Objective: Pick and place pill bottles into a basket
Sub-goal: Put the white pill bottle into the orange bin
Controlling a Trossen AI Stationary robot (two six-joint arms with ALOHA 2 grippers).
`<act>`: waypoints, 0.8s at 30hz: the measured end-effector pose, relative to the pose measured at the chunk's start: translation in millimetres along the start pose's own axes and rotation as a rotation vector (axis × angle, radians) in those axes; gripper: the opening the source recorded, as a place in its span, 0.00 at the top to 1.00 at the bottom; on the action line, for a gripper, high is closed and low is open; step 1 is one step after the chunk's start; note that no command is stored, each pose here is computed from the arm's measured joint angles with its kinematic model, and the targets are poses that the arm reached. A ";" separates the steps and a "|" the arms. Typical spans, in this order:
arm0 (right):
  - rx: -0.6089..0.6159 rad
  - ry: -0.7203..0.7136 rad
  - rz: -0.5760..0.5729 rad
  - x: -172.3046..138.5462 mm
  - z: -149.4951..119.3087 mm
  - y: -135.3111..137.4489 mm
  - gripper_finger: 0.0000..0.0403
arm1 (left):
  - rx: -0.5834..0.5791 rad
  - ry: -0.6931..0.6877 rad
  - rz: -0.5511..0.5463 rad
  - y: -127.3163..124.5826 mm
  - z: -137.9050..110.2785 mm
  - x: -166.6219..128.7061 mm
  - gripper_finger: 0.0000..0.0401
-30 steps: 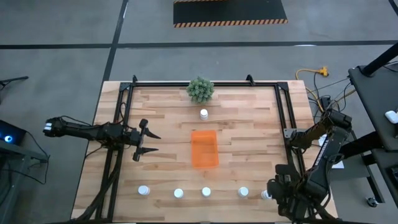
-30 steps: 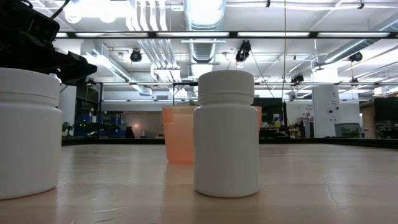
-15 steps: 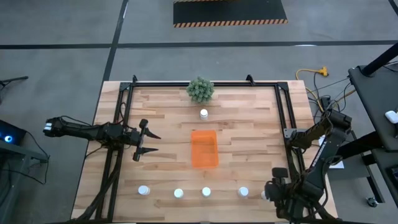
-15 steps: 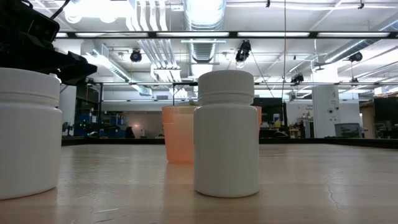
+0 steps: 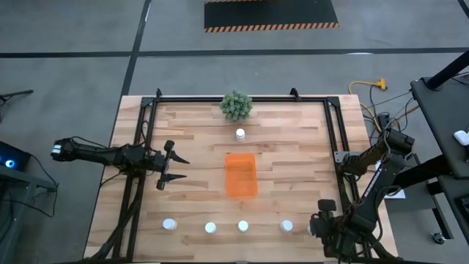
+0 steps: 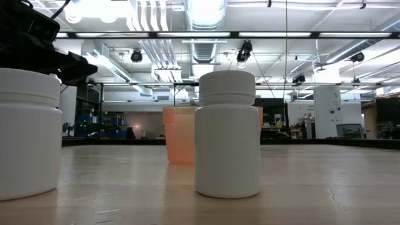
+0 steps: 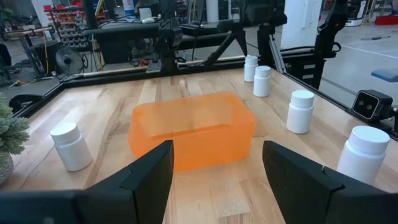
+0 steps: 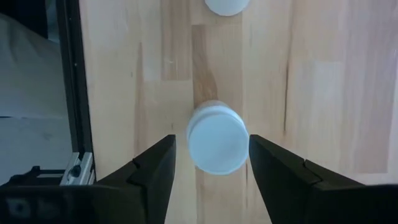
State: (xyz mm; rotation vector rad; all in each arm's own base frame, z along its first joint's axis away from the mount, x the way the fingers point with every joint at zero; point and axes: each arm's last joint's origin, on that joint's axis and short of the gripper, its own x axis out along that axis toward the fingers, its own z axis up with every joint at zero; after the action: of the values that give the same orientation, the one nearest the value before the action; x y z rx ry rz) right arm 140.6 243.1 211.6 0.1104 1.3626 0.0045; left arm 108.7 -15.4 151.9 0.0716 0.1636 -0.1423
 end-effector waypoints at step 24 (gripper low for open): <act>0.000 -0.008 0.001 4.9 2.9 -2.9 0.52 | 0.000 0.000 0.000 0.0 0.0 0.0 0.43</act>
State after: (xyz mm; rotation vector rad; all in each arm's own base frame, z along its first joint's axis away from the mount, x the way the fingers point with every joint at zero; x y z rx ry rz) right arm 144.2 240.4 207.1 0.1110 1.3549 0.0054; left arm 108.7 -15.4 151.9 0.0717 0.1639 -0.1425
